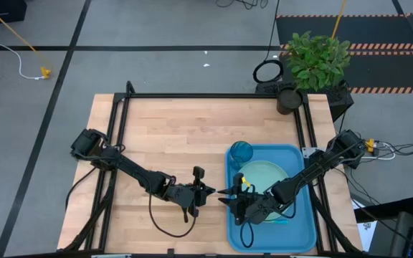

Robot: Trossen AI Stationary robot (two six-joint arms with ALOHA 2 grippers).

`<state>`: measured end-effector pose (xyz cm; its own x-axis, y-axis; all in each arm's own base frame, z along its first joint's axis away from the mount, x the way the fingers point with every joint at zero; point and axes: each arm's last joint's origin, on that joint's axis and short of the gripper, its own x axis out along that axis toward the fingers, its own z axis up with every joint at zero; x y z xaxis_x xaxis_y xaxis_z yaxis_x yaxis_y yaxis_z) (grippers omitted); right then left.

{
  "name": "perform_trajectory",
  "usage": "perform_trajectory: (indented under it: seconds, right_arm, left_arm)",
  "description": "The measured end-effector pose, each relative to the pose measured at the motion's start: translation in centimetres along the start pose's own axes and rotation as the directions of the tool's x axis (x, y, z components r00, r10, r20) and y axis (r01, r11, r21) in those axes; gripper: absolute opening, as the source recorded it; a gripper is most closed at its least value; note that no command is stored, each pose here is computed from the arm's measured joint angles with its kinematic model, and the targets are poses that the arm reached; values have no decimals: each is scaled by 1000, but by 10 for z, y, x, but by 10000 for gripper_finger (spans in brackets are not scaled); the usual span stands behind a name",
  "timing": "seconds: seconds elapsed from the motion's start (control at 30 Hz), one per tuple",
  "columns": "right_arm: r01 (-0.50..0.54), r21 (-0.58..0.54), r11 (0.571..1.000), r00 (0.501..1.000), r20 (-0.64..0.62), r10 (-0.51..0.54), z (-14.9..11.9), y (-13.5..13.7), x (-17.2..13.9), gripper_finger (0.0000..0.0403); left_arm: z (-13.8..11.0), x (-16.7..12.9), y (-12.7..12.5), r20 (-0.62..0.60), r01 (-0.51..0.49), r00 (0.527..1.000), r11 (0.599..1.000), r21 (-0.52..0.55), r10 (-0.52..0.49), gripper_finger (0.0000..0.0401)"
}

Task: Pick and place plate/cup/fork/spoon on tray
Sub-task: Put the blue spoon on the blue serving tray to the left of the blue fork

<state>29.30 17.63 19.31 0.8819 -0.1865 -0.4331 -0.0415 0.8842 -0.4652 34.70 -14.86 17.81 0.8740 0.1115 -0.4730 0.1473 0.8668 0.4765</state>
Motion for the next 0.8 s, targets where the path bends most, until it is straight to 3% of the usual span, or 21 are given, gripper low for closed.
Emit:
perform_trajectory:
  seconds: [0.43,0.8]
  right_arm:
    - [-8,-87,996,999,-36,5,-4,0,0,60]
    - [-13,-130,991,999,-53,6,-6,0,0,112]
  left_arm:
    - [-1,1,1,-1,14,1000,1000,-18,-14,7]
    - [-1,2,2,4,36,999,999,-38,-35,7]
